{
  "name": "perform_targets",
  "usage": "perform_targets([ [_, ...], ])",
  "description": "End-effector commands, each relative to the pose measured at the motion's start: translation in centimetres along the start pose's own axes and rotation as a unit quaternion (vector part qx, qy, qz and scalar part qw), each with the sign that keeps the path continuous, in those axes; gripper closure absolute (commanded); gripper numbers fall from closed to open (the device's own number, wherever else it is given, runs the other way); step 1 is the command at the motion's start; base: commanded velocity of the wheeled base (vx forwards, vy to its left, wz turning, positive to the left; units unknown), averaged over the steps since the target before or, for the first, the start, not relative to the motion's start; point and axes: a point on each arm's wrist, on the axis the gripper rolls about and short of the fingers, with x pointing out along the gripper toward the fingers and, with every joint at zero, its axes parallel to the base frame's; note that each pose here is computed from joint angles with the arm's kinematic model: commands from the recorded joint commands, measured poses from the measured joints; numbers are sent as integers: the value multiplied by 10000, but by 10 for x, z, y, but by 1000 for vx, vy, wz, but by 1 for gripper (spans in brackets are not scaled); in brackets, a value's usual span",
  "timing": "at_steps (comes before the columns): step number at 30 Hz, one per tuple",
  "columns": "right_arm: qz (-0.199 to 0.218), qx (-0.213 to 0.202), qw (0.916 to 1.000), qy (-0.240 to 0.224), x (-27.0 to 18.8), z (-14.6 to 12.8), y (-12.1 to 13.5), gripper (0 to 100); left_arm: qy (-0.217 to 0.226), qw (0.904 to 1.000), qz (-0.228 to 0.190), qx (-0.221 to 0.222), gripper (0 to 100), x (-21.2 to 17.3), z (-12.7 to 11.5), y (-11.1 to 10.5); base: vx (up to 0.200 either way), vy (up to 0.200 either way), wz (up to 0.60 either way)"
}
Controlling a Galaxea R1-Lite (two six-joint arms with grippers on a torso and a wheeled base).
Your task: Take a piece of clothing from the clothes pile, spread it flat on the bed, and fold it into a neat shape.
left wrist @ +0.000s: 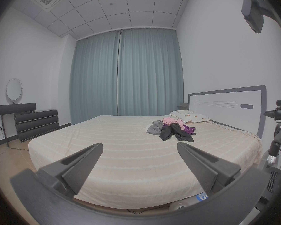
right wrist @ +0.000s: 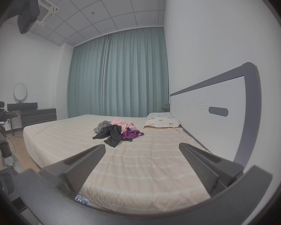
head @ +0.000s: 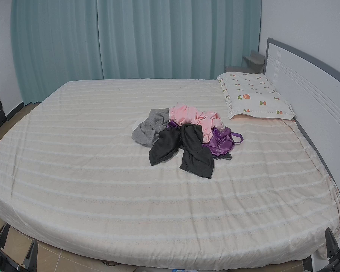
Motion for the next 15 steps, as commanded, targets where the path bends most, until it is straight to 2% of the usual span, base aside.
perform_targets([
  [1,64,-46,10000,3,0,-4,0,0,53,10000,0,0,0,1,-5,0,0,0,0],
  [4,144,-60,9997,-168,-2,4,1,0,45,10000,1,0,0,1,-5,0,0,0,0],
  [6,254,321,9981,-460,-5,50,0,0,45,10000,1,0,0,1,-5,0,0,0,0],
  [7,288,486,9979,-324,-1,63,0,0,45,10000,1,0,0,1,-5,0,0,0,0],
  [9,279,489,9980,-271,0,63,0,0,45,10000,1,0,0,1,-5,0,0,0,0],
  [10,594,224,9961,607,18,53,1,0,45,10000,1,0,0,1,-5,0,0,0,0],
  [12,888,275,9887,1178,33,49,2,0,45,10000,1,0,0,1,-5,0,0,0,0],
  [15,1052,580,9787,1665,61,55,3,0,45,10000,1,0,0,1,-5,0,0,0,0],
])
